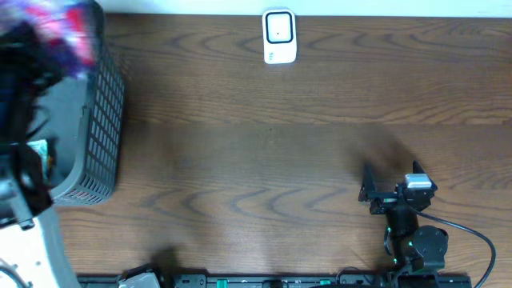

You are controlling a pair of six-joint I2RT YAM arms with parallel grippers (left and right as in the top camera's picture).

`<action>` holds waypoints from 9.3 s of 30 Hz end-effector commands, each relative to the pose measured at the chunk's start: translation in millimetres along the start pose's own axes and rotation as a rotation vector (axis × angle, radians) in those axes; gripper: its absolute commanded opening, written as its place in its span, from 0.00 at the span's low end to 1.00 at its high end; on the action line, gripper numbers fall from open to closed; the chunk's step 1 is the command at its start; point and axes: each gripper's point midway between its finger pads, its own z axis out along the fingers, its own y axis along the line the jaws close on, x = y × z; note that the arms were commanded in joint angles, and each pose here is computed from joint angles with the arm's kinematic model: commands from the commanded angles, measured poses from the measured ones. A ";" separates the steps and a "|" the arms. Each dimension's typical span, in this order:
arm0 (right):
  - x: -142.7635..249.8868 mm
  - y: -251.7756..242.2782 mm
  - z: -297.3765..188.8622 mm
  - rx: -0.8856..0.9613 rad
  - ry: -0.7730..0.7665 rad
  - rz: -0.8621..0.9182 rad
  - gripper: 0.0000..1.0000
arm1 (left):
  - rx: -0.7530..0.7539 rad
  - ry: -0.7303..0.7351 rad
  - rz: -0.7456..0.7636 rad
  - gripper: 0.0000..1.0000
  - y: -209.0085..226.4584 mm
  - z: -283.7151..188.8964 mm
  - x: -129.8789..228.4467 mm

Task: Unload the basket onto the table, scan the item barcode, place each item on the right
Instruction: 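Lift the purple package out and place it on the table centre, then reach the left gripper into the basket and grasp the green wipes pack, then carry the green pack out and set it right of the purple package, then reach the left gripper into the basket and grasp the orange snack box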

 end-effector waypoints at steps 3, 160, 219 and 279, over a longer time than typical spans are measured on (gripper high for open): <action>1.1 -2.1 -0.1 0.010 0.002 0.003 0.99 | 0.370 0.273 0.031 0.07 -111.6 19.7 79.5; 1.1 -2.1 -0.1 0.010 0.002 0.003 0.99 | -0.741 0.682 0.126 0.98 290.5 111.0 196.3; 1.1 -2.1 -0.1 0.010 0.002 0.003 0.99 | 0.174 0.209 -0.092 0.07 -55.3 45.6 75.6; 1.0 -2.1 -0.1 0.010 0.002 0.003 0.99 | -0.445 0.130 -0.045 0.69 139.1 39.0 44.4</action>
